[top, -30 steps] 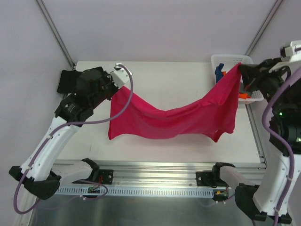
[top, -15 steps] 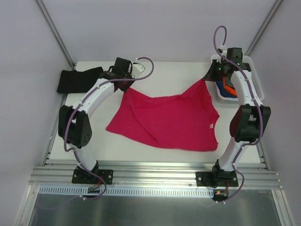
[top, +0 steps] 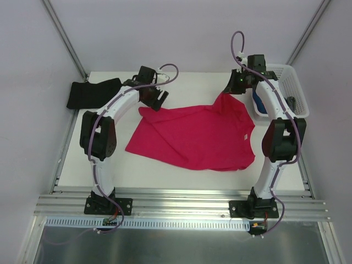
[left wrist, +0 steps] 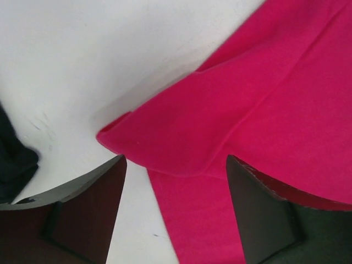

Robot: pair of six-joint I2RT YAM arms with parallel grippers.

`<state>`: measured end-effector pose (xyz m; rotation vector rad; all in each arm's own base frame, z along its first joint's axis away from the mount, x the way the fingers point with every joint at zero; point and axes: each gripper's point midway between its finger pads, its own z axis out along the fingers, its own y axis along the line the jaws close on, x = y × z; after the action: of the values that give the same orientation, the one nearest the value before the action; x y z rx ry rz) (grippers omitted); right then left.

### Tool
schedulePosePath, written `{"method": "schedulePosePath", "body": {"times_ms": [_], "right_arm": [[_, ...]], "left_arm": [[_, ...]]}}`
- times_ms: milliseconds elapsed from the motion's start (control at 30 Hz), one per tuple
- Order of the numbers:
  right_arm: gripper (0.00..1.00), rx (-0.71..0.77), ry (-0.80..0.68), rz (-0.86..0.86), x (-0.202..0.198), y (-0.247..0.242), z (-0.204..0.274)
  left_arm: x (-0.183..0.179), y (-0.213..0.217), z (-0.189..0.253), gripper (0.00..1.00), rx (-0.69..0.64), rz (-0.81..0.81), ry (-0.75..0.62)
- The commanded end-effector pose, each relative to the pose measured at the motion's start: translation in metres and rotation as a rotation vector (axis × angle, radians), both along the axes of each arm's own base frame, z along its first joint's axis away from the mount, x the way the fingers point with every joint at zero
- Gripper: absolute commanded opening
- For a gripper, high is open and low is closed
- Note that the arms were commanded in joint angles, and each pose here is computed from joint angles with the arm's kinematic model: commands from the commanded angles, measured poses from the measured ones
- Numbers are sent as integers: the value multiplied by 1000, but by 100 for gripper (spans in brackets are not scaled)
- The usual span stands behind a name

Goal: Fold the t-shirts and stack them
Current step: Flatten the tshirt out

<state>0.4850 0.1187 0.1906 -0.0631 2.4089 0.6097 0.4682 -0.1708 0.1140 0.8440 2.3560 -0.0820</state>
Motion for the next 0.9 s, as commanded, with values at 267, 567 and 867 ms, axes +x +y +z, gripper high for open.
{"method": "schedulePosePath", "body": {"times_ms": [267,567,867], "right_arm": [[1,1,-75,-1,-6,-4,30],[0,-29,-59,-6,-14,-9,24],[1,-70,-48,-5,-26,-16,19]], "left_arm": [[-70,9,18,54,-494,343,453],[-96,9,-8,50,-667,441,705],[-73,36,-33,49,-668,524,702]]}}
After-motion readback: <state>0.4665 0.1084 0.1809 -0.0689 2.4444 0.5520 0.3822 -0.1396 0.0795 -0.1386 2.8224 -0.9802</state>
